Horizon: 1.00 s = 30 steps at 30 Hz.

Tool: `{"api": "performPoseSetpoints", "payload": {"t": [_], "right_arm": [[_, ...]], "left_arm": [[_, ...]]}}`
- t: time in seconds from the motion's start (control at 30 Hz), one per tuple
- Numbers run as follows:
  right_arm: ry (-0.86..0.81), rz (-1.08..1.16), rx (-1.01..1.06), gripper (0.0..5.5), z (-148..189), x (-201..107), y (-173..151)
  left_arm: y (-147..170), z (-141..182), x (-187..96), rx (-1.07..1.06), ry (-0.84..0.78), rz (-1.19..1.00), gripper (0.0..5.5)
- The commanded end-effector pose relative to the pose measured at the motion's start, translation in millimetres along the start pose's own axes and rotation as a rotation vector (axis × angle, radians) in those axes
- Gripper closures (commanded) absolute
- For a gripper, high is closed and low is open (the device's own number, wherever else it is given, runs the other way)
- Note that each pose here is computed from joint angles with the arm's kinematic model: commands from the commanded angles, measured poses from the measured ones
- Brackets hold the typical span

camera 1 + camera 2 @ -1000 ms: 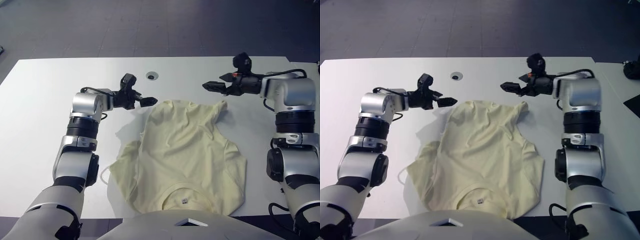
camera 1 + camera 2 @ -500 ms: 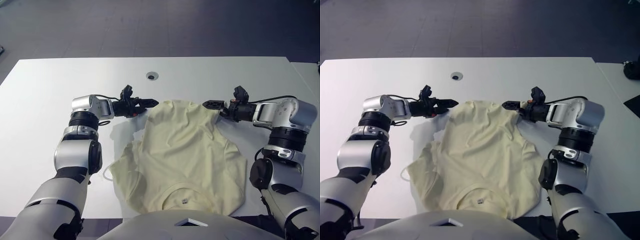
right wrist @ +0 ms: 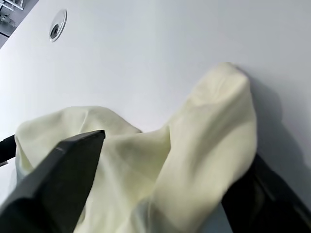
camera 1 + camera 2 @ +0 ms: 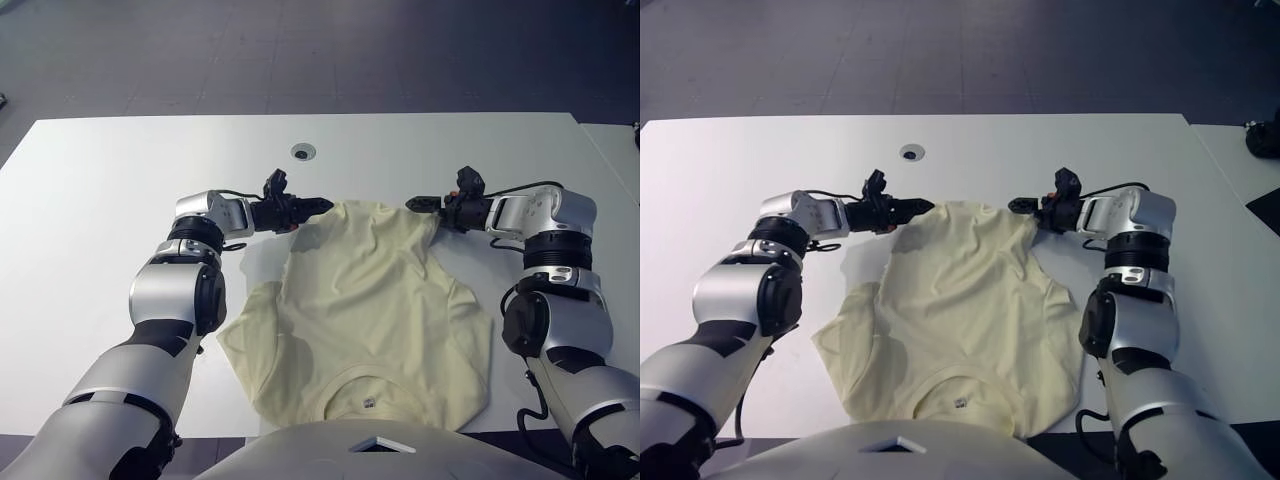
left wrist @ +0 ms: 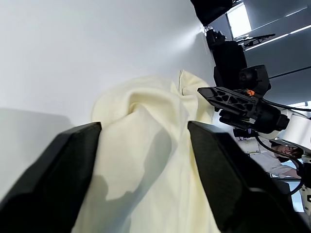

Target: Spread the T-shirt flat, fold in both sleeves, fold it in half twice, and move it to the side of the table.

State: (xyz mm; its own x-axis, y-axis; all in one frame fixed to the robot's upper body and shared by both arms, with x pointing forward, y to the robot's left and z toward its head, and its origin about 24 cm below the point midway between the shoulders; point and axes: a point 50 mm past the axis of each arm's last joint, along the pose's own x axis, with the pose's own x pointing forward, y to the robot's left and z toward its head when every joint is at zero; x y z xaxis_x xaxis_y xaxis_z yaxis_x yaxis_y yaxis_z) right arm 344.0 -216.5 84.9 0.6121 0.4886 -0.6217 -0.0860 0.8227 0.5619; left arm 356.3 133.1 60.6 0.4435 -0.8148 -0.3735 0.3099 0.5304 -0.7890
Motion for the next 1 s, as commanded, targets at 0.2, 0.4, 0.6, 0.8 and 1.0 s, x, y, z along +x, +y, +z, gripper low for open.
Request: {"api": "performPoseSetpoints", "payload": {"t": [0.2,0.4,0.6,0.8,1.0], "right_arm": [[-0.025,0.067,-0.025,3.41,9.7,4.5,15.7],[-0.061,0.107,-0.039,4.29,21.0,4.5,25.7],[-0.075,0.127,-0.046,5.33,27.2,4.2,30.3],[-0.074,0.451,-0.129,5.50,31.5,-10.4,65.6],[0.119,0.745,-0.478,5.50,-7.7,-50.0,86.5]], "left_arm": [[-5.7,14.1,-3.9,0.039,-0.052,-0.004,3.93],[-10.0,15.6,-2.3,0.023,-0.065,-0.041,4.84],[-7.0,16.6,-6.6,0.036,-0.064,-0.028,5.50],[-4.0,25.4,-14.3,0.099,-0.101,0.020,5.30],[-4.7,50.3,-42.7,0.169,-0.200,0.034,4.30]]}}
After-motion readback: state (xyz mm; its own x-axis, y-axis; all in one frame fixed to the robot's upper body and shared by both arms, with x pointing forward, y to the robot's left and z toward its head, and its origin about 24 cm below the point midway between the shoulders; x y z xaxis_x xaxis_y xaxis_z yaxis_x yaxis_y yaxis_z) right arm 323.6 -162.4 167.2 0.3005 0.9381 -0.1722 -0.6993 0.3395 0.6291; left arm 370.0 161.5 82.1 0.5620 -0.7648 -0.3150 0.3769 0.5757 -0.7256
